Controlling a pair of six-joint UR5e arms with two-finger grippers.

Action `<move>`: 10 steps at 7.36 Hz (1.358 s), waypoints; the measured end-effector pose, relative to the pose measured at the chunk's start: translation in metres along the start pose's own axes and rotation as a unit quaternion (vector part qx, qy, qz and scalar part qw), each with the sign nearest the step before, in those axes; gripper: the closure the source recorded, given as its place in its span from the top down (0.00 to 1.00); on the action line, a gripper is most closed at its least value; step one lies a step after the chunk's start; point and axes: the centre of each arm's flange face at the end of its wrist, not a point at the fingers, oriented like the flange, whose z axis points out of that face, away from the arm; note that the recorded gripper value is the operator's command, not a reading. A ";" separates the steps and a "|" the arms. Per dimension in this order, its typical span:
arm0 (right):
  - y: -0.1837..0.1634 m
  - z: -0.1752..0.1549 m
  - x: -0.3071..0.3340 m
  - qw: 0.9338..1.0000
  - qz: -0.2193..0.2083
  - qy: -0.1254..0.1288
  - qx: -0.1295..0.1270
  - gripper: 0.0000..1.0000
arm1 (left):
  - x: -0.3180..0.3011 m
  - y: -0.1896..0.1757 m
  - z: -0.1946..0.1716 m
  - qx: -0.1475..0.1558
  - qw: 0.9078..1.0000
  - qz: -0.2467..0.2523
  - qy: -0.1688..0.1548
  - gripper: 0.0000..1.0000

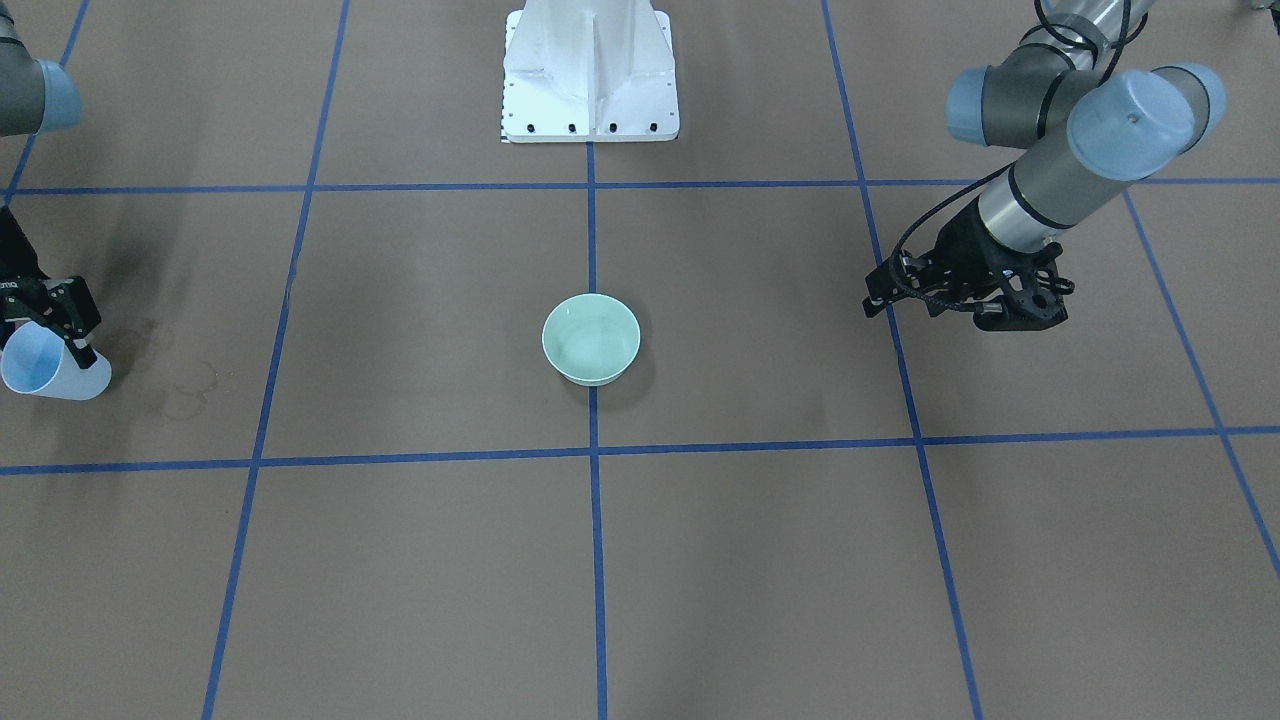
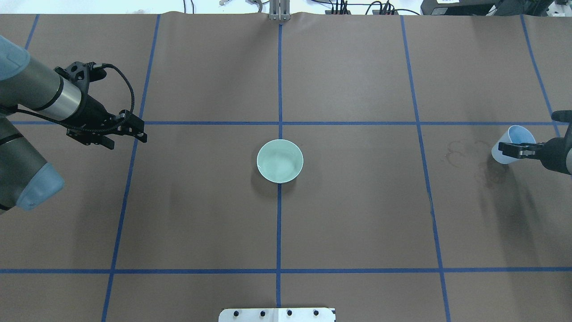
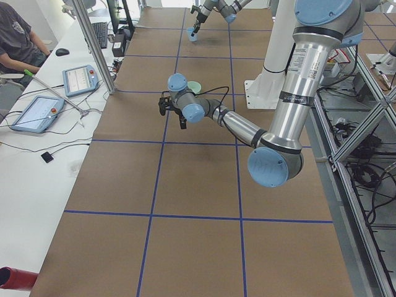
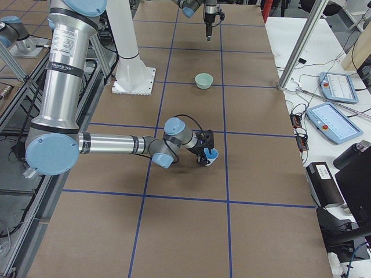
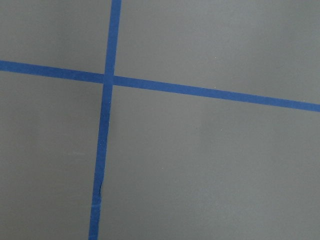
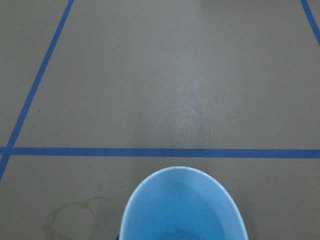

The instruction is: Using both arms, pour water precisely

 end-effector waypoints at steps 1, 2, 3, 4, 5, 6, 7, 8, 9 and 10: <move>0.005 0.004 0.000 1.000 -0.003 0.003 -0.002 0.39 | 0.000 0.000 0.000 0.000 1.000 0.000 0.000 0.92; 0.007 0.005 0.000 1.000 -0.005 0.003 -0.004 0.99 | -0.001 0.000 0.001 0.000 1.000 -0.001 -0.001 0.92; 0.008 0.005 0.000 1.000 -0.005 0.002 -0.004 1.00 | -0.001 -0.001 0.001 -0.001 1.000 -0.001 -0.001 0.92; 0.008 0.005 0.000 1.000 -0.005 0.002 -0.004 1.00 | -0.001 -0.001 0.001 -0.001 1.000 -0.001 -0.001 0.92; 0.008 0.005 -0.001 1.000 -0.006 0.001 -0.004 1.00 | -0.002 -0.001 0.001 -0.001 1.000 -0.001 -0.001 0.92; 0.008 0.002 -0.001 1.000 -0.008 -0.001 -0.004 1.00 | -0.002 -0.001 0.001 -0.001 1.000 -0.001 -0.001 0.92; 0.008 -0.006 -0.002 1.000 -0.011 -0.004 -0.003 1.00 | -0.001 0.000 0.001 -0.001 1.000 0.000 -0.001 0.92; 0.009 -0.018 -0.003 1.000 -0.013 -0.009 -0.002 1.00 | -0.001 0.000 0.001 -0.001 1.000 0.000 -0.001 0.92; 0.006 -0.031 -0.001 1.000 -0.013 -0.015 -0.003 1.00 | -0.001 0.000 0.001 0.000 1.000 0.000 -0.001 0.92; -0.005 -0.047 0.011 1.000 -0.013 -0.023 -0.009 1.00 | -0.001 0.000 0.000 0.000 1.000 0.000 -0.001 0.92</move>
